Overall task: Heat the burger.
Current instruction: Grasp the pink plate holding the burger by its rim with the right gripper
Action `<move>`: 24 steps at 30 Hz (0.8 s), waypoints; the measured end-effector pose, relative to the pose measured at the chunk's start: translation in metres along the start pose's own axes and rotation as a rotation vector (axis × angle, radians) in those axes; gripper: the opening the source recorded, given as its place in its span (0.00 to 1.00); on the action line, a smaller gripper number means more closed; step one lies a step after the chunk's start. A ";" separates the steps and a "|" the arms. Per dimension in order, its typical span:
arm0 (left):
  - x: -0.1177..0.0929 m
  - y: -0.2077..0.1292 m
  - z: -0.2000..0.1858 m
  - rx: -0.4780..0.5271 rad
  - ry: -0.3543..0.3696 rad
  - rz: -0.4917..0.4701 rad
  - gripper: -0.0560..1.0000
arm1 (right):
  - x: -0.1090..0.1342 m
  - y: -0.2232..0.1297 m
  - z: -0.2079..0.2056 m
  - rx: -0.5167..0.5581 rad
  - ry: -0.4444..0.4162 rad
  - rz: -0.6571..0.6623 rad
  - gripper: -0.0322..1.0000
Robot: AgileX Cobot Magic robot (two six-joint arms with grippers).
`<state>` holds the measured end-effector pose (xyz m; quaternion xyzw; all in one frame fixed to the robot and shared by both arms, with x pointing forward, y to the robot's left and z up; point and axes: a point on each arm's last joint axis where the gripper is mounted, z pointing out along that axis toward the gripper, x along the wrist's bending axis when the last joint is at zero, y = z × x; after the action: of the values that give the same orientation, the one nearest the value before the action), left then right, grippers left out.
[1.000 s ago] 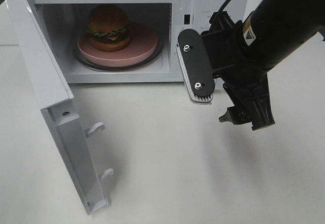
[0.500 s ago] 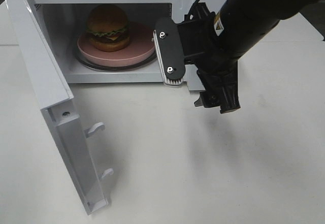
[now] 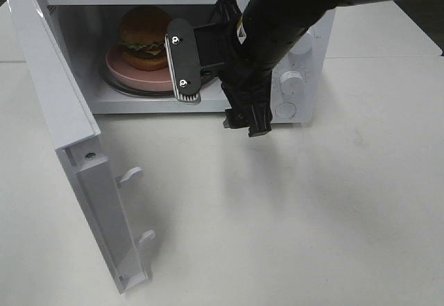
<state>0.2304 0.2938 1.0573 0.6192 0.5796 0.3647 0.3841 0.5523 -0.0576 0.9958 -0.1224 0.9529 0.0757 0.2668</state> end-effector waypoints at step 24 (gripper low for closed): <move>0.000 0.000 0.000 0.000 0.000 0.000 0.98 | -0.038 0.027 0.068 -0.017 -0.034 0.052 0.84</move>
<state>0.2304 0.2938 1.0573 0.6192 0.5796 0.3647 0.3841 0.6098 -0.0100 0.9606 -0.0985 0.9505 0.0927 0.2798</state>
